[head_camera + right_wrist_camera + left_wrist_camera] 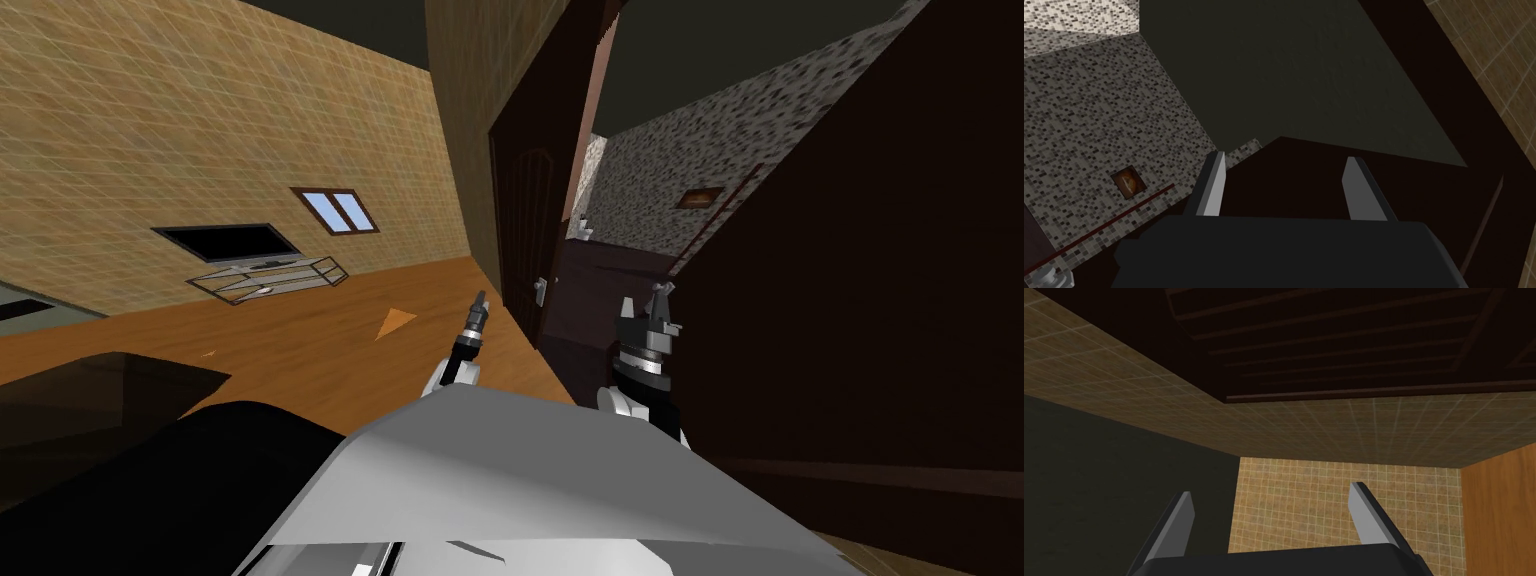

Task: Push the door open

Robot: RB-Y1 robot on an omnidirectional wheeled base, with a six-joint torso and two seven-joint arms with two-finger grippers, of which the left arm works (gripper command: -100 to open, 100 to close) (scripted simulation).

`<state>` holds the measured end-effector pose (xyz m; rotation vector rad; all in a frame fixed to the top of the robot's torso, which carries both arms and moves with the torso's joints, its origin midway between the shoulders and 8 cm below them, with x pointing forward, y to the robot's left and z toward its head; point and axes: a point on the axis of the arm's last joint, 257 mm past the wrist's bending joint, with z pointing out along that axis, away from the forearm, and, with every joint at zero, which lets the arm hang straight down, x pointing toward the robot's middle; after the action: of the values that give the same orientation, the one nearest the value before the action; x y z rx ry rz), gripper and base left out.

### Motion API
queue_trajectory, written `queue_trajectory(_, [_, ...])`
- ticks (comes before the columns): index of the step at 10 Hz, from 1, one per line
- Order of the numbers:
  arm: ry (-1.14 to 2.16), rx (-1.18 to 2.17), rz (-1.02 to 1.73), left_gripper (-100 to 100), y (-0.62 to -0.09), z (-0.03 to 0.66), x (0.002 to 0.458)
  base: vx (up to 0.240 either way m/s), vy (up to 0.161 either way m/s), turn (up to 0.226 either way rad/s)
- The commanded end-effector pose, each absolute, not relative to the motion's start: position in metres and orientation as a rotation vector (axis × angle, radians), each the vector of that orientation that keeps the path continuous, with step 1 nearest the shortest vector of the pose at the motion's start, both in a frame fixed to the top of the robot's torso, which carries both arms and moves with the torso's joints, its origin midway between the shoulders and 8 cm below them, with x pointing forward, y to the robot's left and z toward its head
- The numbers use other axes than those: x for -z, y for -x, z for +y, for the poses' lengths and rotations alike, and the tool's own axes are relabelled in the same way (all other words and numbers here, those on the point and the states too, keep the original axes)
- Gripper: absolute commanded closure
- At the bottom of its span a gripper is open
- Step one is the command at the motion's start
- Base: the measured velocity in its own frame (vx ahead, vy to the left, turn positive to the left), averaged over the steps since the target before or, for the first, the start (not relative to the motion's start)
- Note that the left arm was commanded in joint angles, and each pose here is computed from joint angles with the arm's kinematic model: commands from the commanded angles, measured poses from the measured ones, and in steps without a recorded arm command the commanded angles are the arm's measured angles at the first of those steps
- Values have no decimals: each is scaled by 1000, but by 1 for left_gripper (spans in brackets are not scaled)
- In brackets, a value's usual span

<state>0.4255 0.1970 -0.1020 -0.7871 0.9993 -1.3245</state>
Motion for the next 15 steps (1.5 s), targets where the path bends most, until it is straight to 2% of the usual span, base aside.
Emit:
queue_trajectory(1, [801,1359,1037,-100,-431,180,116,133,77,-186])
queue_trajectory(10, [855,1482,1212,-100,-451,111,178,100,94,-144])
queue_trajectory(15, [879,1538,1331,-100,-455,70,217,115,132,-172])
